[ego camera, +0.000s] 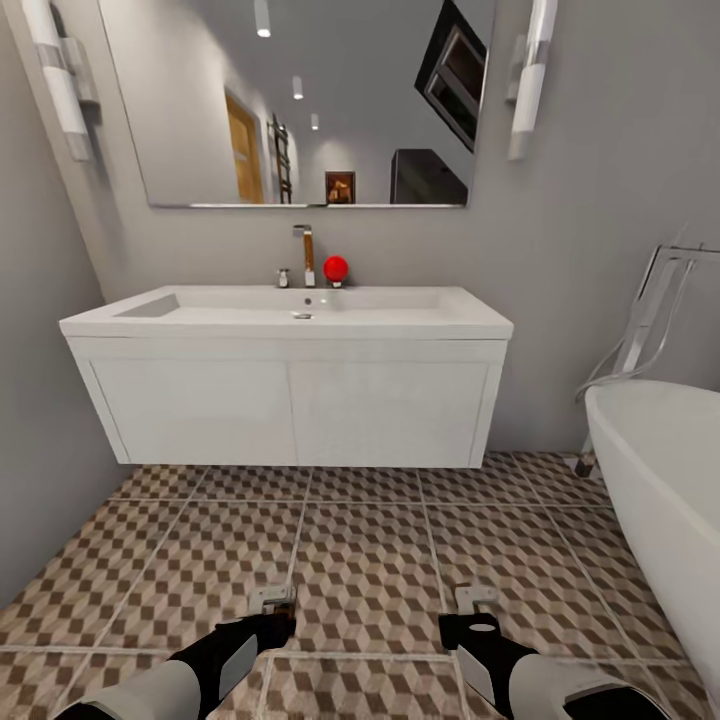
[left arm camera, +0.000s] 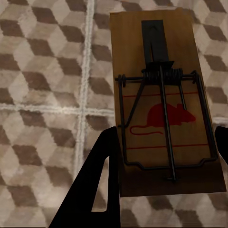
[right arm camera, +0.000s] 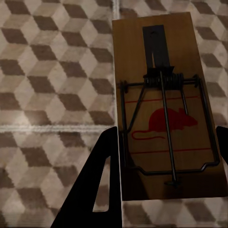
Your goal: Take the four mousetraps from the cabinet in the bathroom and place them on the bathroom floor. Make sure all four end up on the same floor surface, and ensure that at least two of them are either under or directly next to the same bathroom sink.
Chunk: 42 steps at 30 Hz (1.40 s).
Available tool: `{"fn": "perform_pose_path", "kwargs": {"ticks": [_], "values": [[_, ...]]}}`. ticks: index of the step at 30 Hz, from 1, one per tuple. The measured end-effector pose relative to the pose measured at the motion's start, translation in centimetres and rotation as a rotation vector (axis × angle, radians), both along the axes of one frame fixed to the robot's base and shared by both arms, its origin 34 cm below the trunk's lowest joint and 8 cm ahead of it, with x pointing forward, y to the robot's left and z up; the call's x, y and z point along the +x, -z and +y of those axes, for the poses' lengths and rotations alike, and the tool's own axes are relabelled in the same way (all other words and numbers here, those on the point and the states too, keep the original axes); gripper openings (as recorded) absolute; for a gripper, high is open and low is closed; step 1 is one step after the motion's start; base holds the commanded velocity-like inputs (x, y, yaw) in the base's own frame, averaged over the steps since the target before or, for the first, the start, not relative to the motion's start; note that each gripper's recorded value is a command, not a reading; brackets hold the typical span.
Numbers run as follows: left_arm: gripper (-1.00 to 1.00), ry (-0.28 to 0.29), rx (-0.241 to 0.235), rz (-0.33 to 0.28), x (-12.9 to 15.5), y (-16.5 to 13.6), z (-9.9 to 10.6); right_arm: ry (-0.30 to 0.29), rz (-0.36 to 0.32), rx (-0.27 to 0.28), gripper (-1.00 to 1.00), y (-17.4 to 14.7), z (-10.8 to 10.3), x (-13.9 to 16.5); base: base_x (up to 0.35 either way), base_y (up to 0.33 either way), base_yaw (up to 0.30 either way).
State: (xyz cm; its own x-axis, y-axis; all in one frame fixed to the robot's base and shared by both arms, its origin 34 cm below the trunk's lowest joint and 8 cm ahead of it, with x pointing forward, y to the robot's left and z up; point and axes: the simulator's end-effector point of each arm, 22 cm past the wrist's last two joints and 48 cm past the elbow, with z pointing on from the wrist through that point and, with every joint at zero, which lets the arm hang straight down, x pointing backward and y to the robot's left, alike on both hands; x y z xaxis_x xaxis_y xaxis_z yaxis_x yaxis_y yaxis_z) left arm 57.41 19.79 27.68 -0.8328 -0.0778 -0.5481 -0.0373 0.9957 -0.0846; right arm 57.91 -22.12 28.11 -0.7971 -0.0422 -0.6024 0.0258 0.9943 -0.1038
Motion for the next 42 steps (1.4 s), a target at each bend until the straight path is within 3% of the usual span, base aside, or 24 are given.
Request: {"fn": "perform_pose_path", "kwargs": {"ticks": [15,20,25,30,39,42], "values": [[-1.0,0.007,0.002,0.042,-0.8,2.6,-0.2,-0.005,0.059,-0.013,-1.0,3.1,-0.4,-1.3,0.0,0.0,0.0],[-1.0,0.0,0.011,0.046,-0.6,3.3,0.9,-0.007,0.085,-0.02,-1.0,4.1,-0.5,-1.9,0.0,0.0,0.0],[-1.0,0.012,0.001,-0.002,1.7,2.2,0.6,-0.01,0.1,-0.015,-1.0,4.8,-0.1,-1.8,0.0,0.0,0.0],[-1.0,0.038,0.021,-0.025,2.8,2.1,1.0,-0.003,0.096,-0.019,-1.0,5.1,0.1,-1.2,0.0,0.0,0.0],[-1.0,0.056,0.06,-0.097,6.0,0.7,3.8,0.032,0.096,-0.048,-1.0,5.7,-0.8,-0.5,0.0,0.0,0.0],[-1.0,0.061,0.066,-0.116,7.2,-0.2,4.5,0.038,0.077,-0.058,-1.0,5.1,-1.0,1.2,0.0,0.0,0.0]]}}
